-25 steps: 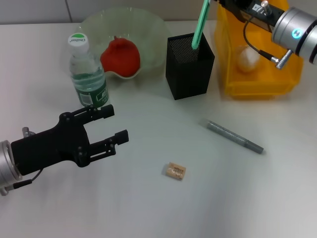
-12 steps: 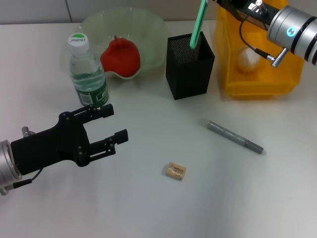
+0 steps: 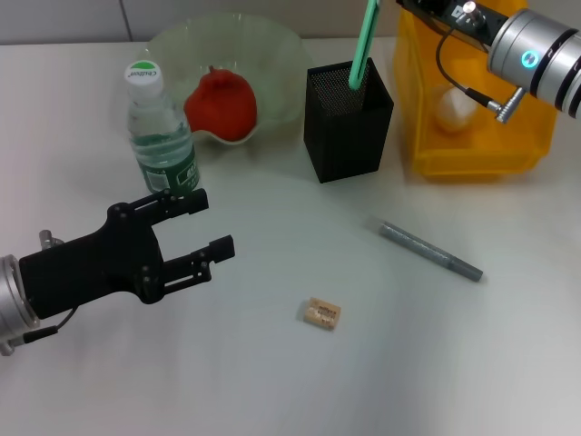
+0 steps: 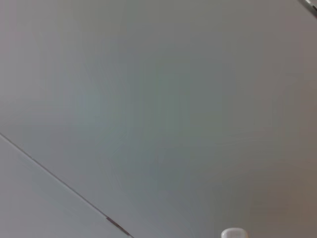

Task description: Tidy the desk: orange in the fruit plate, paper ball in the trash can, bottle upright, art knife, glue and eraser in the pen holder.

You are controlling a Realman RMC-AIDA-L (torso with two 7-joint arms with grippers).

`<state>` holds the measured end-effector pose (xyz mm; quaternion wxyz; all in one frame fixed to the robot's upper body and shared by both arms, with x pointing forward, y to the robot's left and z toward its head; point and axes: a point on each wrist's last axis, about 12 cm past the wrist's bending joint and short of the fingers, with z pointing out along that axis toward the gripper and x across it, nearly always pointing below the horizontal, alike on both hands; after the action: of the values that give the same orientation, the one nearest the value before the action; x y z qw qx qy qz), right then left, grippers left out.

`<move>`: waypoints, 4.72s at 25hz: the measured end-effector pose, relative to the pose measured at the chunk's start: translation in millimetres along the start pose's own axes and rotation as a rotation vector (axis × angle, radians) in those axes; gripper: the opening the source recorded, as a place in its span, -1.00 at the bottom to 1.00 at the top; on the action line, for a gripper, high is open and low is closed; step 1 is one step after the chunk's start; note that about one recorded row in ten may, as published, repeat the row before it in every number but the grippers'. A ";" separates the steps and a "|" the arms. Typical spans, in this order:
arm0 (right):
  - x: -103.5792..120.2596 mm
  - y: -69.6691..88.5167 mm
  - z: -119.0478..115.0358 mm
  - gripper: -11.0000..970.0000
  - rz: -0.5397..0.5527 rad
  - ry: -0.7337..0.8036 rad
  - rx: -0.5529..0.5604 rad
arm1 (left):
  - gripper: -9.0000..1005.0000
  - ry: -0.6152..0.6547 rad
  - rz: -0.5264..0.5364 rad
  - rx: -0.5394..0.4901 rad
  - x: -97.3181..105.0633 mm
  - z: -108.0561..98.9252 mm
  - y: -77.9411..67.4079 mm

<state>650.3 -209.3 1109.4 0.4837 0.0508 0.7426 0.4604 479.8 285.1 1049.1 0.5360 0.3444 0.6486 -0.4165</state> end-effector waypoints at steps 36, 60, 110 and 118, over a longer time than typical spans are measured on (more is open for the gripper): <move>19.9 7.6 7.8 -0.44 -0.428 0.024 -0.049 | 0.45 -0.007 -0.001 0.010 -0.5 0.5 -1.4; 32.8 2.9 -9.1 -0.41 -0.647 0.017 -0.104 | 0.45 -0.009 0.014 0.017 -4.1 0.5 0.8; 30.3 1.1 -28.1 0.56 -0.676 0.023 -0.164 | 0.45 -0.011 0.032 0.004 -9.3 1.8 7.0; 30.0 0.6 -28.8 0.58 -0.674 0.021 -0.162 | 0.45 -0.013 0.026 0.006 -7.7 1.2 4.9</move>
<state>612.2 -211.6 1092.8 0.6035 -0.2405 0.6835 0.3329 486.1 286.0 1055.7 0.5444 0.3519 0.6393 -0.4137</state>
